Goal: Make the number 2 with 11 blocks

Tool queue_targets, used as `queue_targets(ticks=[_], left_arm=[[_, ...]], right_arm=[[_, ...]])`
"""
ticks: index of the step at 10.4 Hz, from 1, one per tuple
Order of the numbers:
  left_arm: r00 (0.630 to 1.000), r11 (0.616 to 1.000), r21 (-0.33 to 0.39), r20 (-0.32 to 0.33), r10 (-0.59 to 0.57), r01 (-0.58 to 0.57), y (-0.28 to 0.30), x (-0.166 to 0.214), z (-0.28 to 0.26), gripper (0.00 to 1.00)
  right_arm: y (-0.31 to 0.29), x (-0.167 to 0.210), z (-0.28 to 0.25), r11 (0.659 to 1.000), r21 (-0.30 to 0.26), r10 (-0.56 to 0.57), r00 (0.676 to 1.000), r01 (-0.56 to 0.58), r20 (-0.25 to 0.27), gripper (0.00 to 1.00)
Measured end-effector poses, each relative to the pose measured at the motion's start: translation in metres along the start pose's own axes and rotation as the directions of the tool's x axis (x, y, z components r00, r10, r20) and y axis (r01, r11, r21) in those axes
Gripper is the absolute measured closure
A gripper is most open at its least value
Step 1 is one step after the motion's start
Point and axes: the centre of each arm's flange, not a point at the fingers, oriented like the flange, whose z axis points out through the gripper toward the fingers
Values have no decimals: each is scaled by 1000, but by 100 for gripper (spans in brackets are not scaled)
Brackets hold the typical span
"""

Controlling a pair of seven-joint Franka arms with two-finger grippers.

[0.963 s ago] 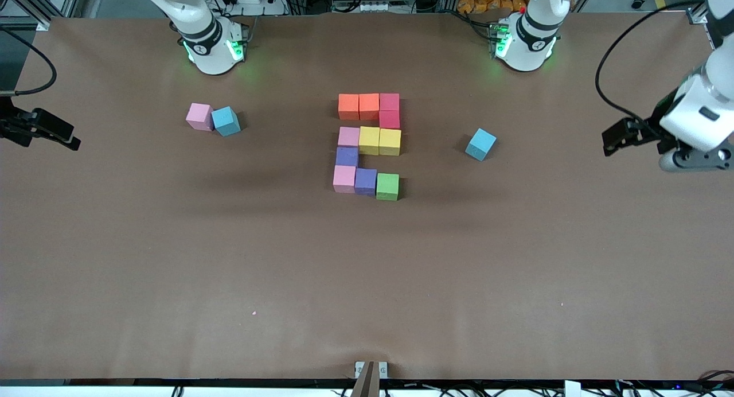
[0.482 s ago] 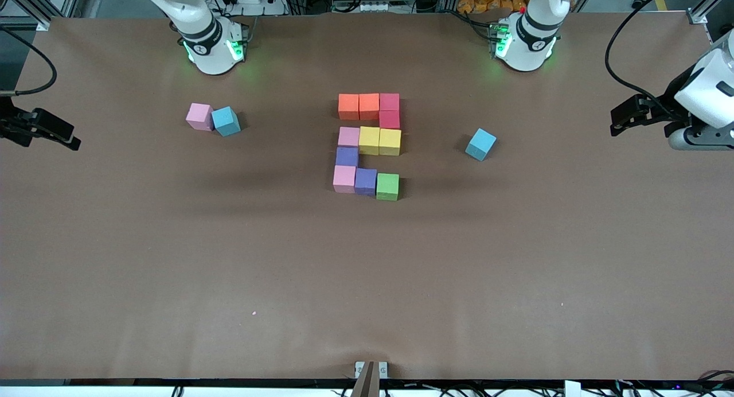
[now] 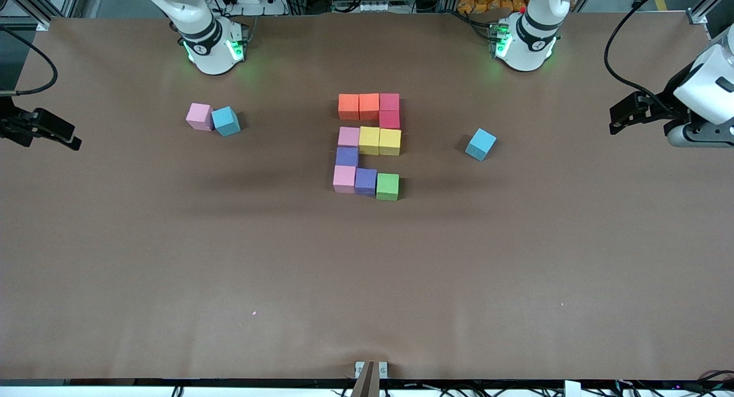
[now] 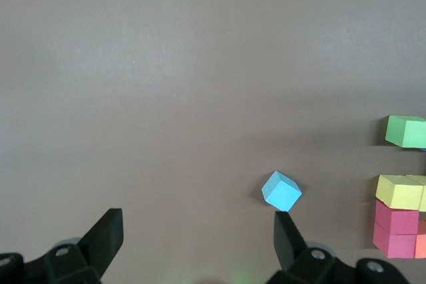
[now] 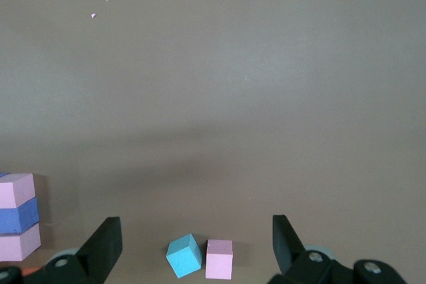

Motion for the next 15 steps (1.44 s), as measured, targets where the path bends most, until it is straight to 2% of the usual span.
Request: queue_targets(ticks=[5,15], left_arm=[[1000,1000,0,-3,5,-5,3,0,-1,0],[1000,1000,0,-17,5,-5,3,-3,-9,0]], right_arm=[[1,1,3,1000,-1,0,1000,0,6,0],[-11,6,4,1000,-4,-22,1000,22,-17,0]])
